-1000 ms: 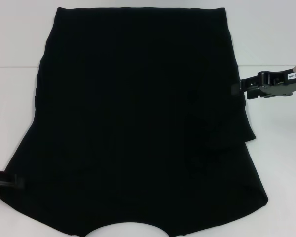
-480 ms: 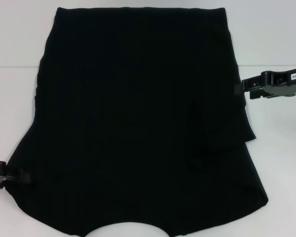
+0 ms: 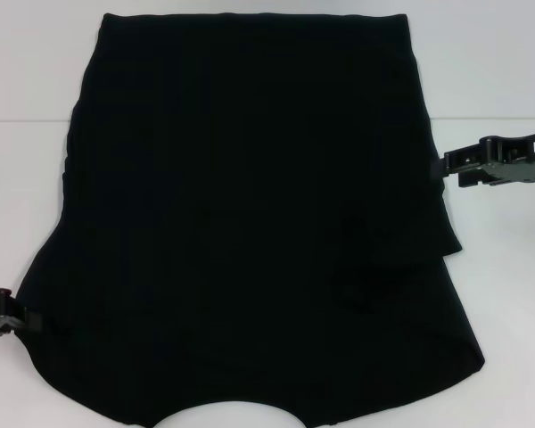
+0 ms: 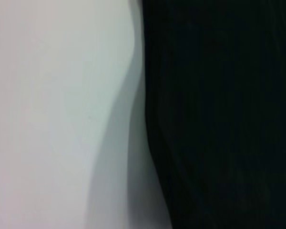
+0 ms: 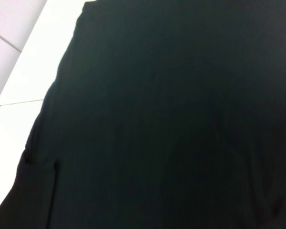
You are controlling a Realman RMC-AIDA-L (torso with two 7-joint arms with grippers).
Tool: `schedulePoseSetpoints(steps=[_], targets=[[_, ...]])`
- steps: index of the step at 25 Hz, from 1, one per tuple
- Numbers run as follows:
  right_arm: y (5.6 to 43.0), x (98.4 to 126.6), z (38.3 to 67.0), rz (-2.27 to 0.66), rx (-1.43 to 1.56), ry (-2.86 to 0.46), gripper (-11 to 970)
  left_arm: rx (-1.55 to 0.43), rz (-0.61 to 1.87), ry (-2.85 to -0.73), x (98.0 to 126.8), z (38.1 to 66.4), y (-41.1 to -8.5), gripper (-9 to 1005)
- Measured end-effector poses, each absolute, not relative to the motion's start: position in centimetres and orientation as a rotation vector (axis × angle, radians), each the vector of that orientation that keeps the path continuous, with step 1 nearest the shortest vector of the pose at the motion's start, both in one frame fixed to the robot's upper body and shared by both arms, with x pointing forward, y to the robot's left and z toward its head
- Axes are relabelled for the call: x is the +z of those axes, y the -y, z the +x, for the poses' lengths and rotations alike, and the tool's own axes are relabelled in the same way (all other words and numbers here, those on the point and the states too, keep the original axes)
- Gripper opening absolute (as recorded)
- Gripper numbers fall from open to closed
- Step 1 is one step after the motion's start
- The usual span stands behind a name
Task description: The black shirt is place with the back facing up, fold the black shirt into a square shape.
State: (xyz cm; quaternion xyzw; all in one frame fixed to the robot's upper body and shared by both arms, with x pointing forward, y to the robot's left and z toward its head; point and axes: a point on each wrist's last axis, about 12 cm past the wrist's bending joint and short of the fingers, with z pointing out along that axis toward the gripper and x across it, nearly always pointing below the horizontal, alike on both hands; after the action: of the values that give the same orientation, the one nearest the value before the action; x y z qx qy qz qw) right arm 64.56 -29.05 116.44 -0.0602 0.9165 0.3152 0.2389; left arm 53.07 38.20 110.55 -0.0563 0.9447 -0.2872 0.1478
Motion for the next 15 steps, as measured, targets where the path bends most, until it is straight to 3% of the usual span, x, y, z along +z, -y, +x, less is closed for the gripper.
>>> schedulePoseSetpoints(steps=[5, 15], targets=[[29.5, 116.0, 63.8, -0.211, 0.882, -2.54, 609, -0.863, -0.125, -2.692, 110.7, 53.2, -38.0, 57], [32.5, 113.9, 59.7, -0.308, 0.828, -2.809, 600, -0.919, -0.084, -2.636, 111.3, 54.2, -37.3, 50]])
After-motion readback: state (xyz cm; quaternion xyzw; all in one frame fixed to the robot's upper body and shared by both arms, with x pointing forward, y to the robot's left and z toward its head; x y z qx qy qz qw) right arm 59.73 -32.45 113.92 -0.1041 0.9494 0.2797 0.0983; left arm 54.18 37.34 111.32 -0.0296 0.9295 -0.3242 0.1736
